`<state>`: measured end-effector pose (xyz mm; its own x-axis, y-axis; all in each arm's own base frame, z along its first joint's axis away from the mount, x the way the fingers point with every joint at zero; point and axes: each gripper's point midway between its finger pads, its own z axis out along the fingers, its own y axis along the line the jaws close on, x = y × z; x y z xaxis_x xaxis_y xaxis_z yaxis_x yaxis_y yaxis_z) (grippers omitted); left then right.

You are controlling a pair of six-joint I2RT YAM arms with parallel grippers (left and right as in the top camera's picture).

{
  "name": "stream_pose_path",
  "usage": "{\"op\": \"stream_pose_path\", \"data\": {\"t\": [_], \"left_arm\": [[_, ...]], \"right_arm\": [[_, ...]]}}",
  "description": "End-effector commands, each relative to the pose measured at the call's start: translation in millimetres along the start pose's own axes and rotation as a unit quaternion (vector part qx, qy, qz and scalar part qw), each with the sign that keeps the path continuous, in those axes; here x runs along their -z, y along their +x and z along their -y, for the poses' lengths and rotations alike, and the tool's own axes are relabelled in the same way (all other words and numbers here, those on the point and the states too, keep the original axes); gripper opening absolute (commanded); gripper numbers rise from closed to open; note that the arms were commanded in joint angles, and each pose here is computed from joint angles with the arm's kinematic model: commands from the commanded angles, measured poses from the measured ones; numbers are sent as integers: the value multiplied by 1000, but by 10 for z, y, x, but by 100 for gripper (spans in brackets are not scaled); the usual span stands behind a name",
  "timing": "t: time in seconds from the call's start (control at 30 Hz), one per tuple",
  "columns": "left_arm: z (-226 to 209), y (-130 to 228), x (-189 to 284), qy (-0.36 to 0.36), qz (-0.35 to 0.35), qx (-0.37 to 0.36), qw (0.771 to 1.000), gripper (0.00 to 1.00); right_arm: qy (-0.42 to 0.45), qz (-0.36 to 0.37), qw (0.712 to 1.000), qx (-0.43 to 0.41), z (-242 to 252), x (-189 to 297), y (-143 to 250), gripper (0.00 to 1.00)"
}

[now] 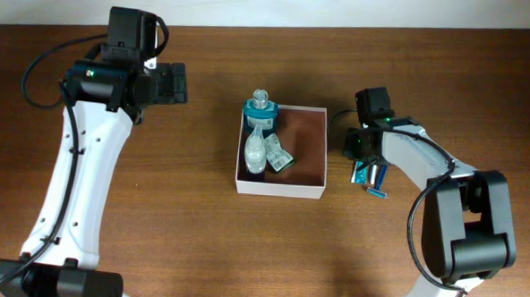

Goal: Pack container
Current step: 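Close the right gripper on the Colgate toothpaste tube and lift it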

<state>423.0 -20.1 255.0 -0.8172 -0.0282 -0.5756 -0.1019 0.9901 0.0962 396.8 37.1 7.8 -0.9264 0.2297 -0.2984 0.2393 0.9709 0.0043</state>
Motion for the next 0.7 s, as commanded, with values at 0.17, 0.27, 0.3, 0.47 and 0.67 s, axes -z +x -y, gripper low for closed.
{"op": "stream_pose_path", "data": {"t": [0.17, 0.27, 0.3, 0.47, 0.67], "left_arm": [[-18, -42, 81, 1, 11, 9, 1000, 99], [-18, -42, 81, 1, 11, 9, 1000, 99], [-18, -42, 81, 1, 11, 9, 1000, 99], [-18, -42, 81, 1, 11, 9, 1000, 99], [-18, -42, 81, 1, 11, 9, 1000, 99]], "right_arm": [[9, -13, 1000, 2, 25, -56, 89, 20], [9, -13, 1000, 2, 25, -56, 89, 17], [9, -13, 1000, 2, 26, -56, 90, 17], [9, -13, 1000, 2, 26, -56, 91, 12], [9, -12, 1000, 2, 25, -50, 80, 4]]}}
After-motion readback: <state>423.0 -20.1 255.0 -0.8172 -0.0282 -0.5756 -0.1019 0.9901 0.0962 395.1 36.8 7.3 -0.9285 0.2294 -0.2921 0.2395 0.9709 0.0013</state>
